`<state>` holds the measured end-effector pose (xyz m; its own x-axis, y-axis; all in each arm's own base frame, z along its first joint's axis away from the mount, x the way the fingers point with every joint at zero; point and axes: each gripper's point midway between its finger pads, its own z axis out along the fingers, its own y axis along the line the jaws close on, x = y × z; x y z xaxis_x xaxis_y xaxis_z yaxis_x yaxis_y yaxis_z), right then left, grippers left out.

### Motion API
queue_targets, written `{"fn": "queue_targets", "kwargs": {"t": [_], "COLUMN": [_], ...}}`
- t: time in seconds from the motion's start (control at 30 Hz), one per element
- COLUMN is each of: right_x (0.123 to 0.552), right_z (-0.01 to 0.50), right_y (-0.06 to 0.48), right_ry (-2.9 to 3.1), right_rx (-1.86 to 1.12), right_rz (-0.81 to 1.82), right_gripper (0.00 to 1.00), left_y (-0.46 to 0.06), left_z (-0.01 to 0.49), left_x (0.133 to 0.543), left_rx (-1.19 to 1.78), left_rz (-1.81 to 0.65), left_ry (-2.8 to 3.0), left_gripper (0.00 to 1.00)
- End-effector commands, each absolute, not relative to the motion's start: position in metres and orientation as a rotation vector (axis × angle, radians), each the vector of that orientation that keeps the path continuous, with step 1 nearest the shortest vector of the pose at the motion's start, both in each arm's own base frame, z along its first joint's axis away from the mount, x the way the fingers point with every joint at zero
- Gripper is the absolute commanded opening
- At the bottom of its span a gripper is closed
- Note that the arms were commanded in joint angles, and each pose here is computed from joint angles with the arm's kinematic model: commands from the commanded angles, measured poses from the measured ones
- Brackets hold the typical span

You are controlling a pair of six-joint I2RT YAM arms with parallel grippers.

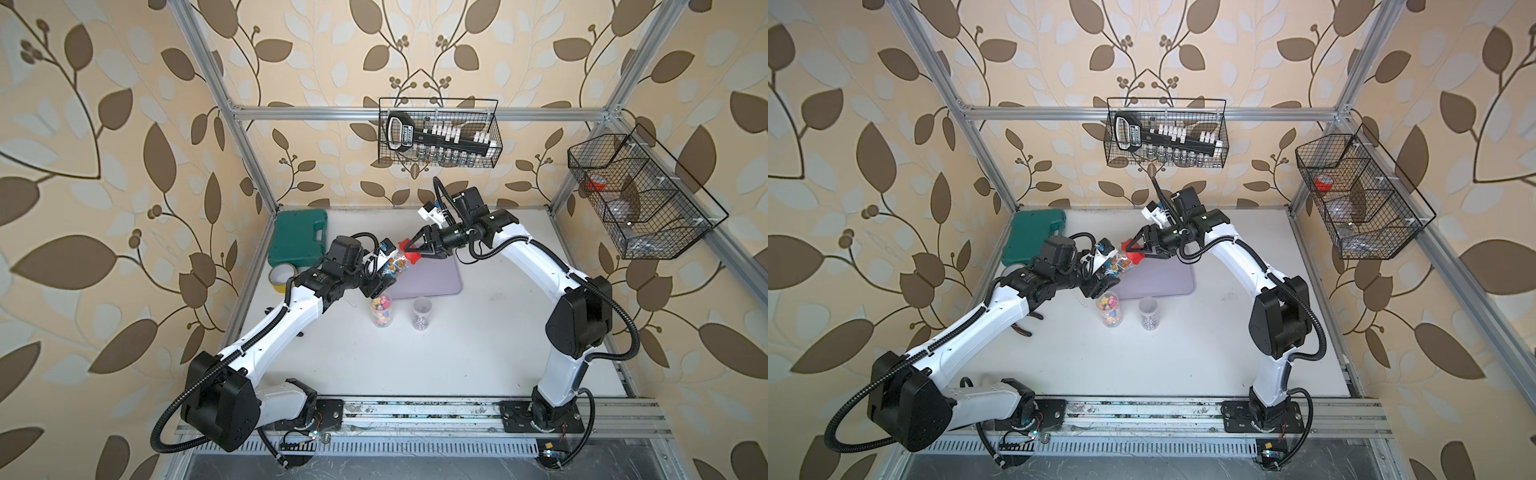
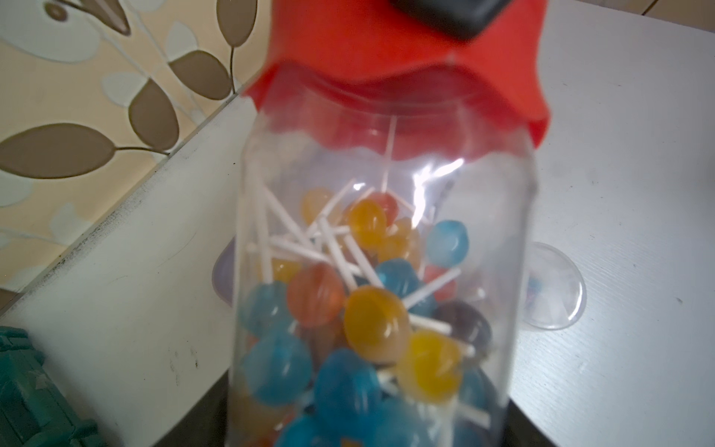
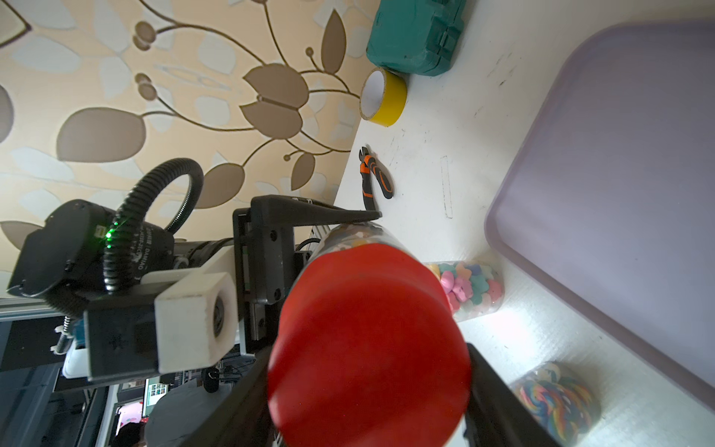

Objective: Pour the candies out of the jar
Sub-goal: Unscrew the lid from the jar.

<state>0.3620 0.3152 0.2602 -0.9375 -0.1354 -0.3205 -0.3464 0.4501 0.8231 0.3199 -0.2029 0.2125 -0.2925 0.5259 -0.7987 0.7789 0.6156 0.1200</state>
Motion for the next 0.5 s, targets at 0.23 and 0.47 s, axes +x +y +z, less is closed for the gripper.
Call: {"fn": "queue_targets", "kwargs": {"t": [0.23, 0.47], "right_x": [0.343, 0.33], "right_z": [0.281, 0.291], "right_y": [0.316, 0.316], "right_ry": [2.303, 2.102], "right_rx": [-0.668, -0.873], "right_rz": [1.518, 1.602], "right_gripper": [0.58, 0.56], "left_y": [-0.223, -0.234], "left_z": [0.25, 0.25], "left_x": [0.322, 0.314], "left_rx": [1.001, 1.031], "left_rz": [-0.481, -0.596], "left_ry": [1.838, 1.845], "left_gripper": [0.68, 0.68]}}
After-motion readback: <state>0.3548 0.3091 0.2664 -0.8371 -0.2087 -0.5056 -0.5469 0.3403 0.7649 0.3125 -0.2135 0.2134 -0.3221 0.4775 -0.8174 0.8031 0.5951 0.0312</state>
